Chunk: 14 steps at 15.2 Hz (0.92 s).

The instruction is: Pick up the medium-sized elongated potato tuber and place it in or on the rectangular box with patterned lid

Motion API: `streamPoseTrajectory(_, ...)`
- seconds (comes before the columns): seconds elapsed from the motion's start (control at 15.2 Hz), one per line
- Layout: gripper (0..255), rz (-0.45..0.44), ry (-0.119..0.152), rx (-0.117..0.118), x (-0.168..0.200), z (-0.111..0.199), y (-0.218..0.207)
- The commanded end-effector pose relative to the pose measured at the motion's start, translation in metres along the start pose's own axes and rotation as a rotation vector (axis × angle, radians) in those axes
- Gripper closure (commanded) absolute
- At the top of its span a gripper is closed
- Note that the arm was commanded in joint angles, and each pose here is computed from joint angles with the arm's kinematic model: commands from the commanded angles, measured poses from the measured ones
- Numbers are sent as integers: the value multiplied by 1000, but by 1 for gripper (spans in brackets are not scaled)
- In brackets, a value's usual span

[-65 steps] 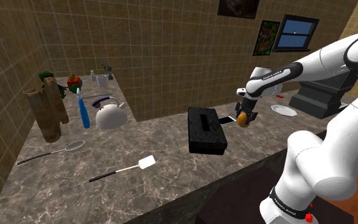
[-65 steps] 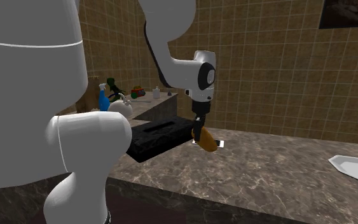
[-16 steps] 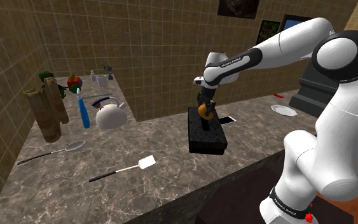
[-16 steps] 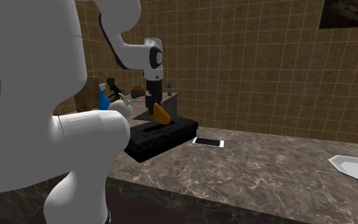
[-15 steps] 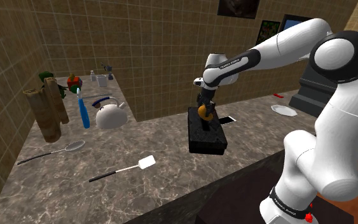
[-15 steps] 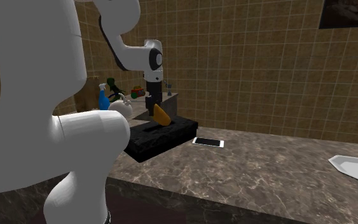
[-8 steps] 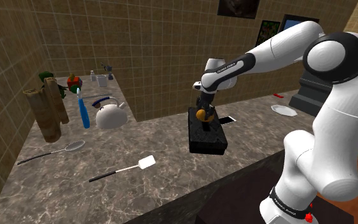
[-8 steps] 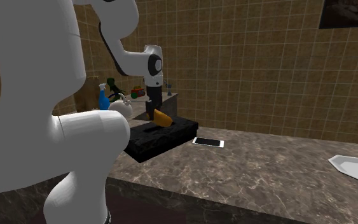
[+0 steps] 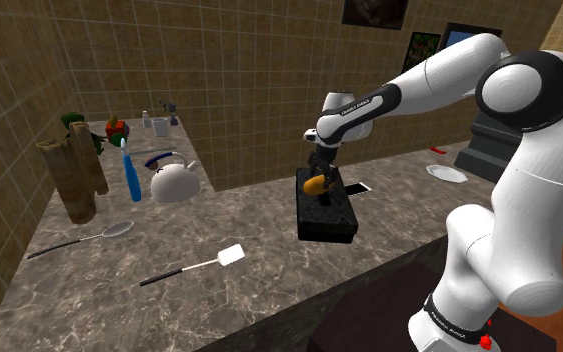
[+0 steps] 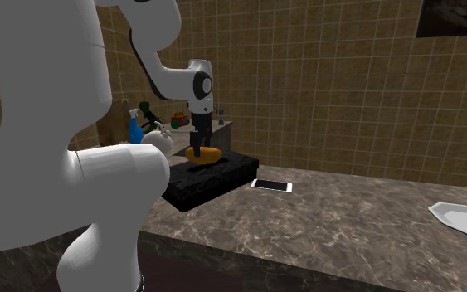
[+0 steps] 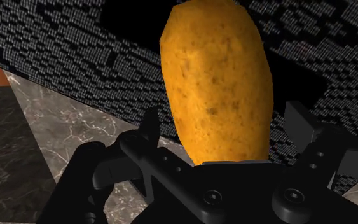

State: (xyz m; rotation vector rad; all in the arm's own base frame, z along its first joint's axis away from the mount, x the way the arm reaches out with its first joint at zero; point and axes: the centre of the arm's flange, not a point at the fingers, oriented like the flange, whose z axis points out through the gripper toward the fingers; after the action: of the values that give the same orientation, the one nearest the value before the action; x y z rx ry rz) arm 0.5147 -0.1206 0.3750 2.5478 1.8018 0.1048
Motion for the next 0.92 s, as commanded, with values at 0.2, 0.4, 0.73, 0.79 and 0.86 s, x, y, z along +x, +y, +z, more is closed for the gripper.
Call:
streamPoseTrajectory(0.2, 0, 0, 0, 0, 0, -27, 0)
streamPoseTrajectory(0.4, 0, 0, 0, 0, 0, -50, 0)
streamPoseTrajectory(0.73, 0, 0, 0, 0, 0, -50, 0)
streamPoseTrajectory(0.79, 0, 0, 0, 0, 0, -50, 0)
streamPoseTrajectory(0.86, 0, 0, 0, 0, 0, -50, 0)
